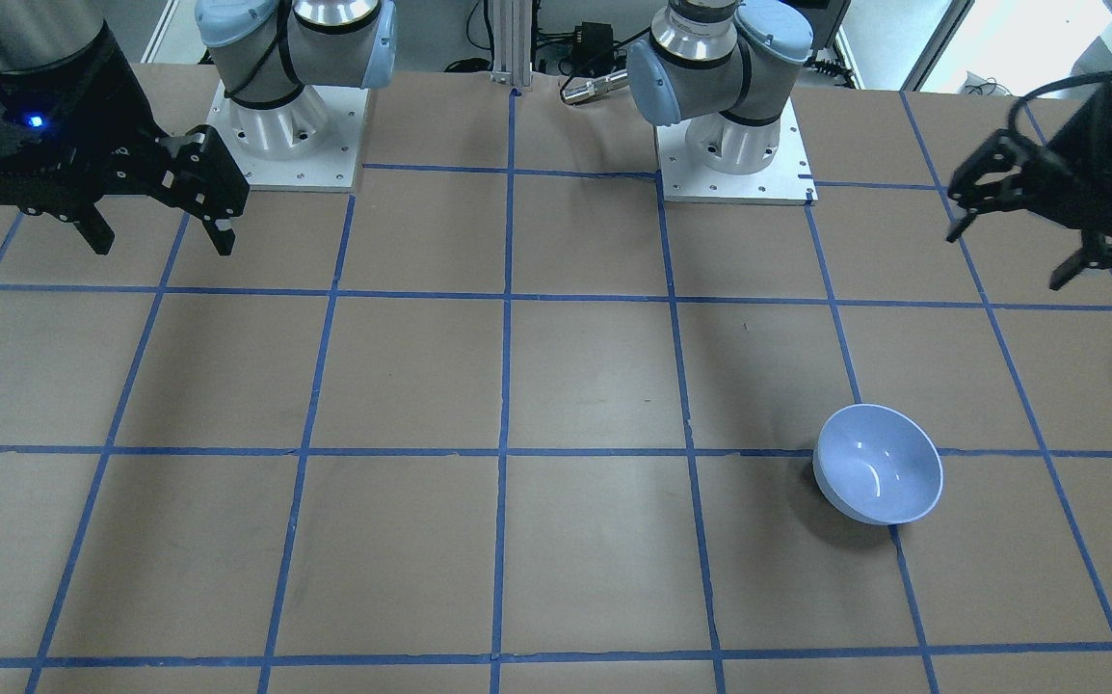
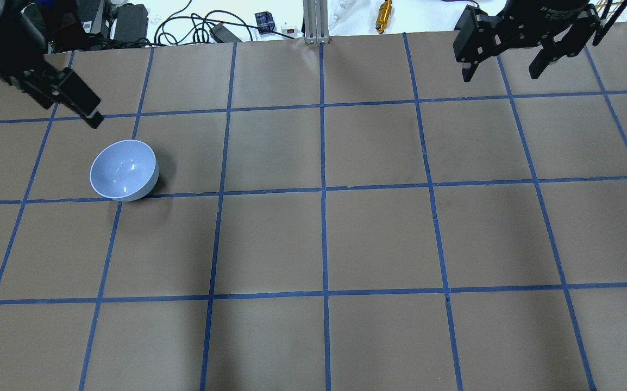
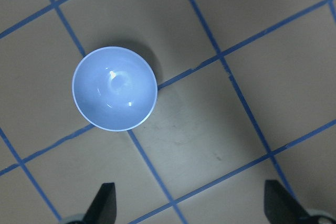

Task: Stack green bowl on blue bowl
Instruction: 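Move the left gripper over the light blue bowl, then swing the left gripper toward the robot and grasp the pale green bowl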

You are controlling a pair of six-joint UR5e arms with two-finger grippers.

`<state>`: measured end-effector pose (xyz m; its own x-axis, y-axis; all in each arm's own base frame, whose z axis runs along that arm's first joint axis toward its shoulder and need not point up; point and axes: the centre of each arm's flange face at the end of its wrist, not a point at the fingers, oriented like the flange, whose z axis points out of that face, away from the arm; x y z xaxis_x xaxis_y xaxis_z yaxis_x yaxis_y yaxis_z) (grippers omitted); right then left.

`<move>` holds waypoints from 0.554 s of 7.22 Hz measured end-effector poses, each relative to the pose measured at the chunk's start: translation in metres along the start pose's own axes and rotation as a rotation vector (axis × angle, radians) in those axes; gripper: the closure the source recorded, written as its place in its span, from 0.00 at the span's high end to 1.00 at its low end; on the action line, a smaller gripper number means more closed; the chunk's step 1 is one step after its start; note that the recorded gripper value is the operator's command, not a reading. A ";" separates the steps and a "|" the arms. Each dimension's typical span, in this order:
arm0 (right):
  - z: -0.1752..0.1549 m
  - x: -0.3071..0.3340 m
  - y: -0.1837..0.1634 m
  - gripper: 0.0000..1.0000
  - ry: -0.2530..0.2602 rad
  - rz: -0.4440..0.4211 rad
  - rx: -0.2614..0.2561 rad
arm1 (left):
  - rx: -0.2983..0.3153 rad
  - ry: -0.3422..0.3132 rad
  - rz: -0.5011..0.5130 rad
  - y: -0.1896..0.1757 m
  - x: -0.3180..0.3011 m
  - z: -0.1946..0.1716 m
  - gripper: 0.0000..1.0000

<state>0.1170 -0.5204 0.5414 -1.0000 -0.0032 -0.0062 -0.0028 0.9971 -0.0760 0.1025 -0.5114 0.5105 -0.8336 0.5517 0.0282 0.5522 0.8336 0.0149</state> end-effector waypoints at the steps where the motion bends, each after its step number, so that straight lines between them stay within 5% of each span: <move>1: 0.000 0.000 0.000 1.00 0.001 0.000 0.000 | -0.010 0.017 0.094 0.043 -0.058 0.018 1.00; 4: -0.001 0.000 0.000 1.00 0.001 0.000 0.001 | -0.068 0.000 0.434 0.142 -0.209 0.108 1.00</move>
<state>0.1169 -0.5200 0.5420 -1.0000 -0.0033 -0.0050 -0.0029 0.9970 -0.0772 0.3533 -0.5056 0.3991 -0.5237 0.8506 0.0462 0.8513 0.5204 0.0674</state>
